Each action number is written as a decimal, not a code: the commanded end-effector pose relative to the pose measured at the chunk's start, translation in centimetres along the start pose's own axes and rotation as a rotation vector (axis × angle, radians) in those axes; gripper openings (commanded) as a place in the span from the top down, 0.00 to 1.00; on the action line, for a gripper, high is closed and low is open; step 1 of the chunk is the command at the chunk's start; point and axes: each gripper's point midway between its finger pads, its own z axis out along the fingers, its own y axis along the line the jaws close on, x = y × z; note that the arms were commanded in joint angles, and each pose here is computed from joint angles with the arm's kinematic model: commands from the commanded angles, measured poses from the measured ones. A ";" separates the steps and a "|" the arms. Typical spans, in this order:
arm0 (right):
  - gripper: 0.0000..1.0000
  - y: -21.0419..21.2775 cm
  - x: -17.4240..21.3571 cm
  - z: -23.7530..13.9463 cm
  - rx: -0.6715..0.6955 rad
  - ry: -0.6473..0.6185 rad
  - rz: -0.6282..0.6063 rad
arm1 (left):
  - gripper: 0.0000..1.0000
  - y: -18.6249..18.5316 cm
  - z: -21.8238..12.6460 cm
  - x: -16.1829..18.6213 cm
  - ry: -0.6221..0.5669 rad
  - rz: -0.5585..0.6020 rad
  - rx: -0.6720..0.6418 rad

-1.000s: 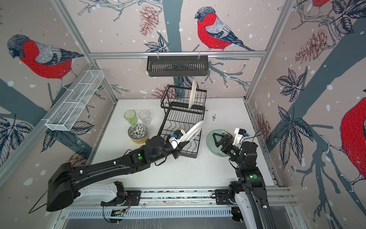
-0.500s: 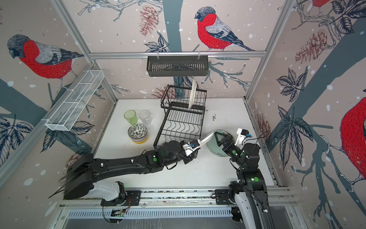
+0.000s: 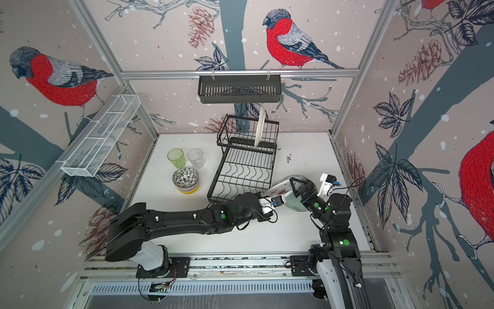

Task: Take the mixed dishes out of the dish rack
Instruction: 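Carry the plate toward the right gripper while the right gripper reaches up, then close the right gripper on the plate edge held by the left gripper, then open the left gripper to release the plate to the right gripper, then lower the watermelon-print plate onto the pale green plate with the right gripper, then open the right gripper and lift it off the stacked plates, then reach the left gripper toward the rack while the right gripper draws back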

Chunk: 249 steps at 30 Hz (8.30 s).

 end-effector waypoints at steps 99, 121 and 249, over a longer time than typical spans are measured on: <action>1.00 -6.4 -1.2 -0.1 0.194 -0.085 0.163 | 0.02 4.1 -7.1 0.3 -0.173 -0.116 -0.350; 1.00 -11.4 -5.3 -2.3 0.465 -0.218 0.139 | 0.02 6.2 -13.3 2.2 -0.291 -0.340 -0.328; 0.09 -6.5 -5.1 1.2 0.367 -0.051 -0.090 | 0.02 9.1 -10.0 -4.0 -0.290 -0.479 -0.335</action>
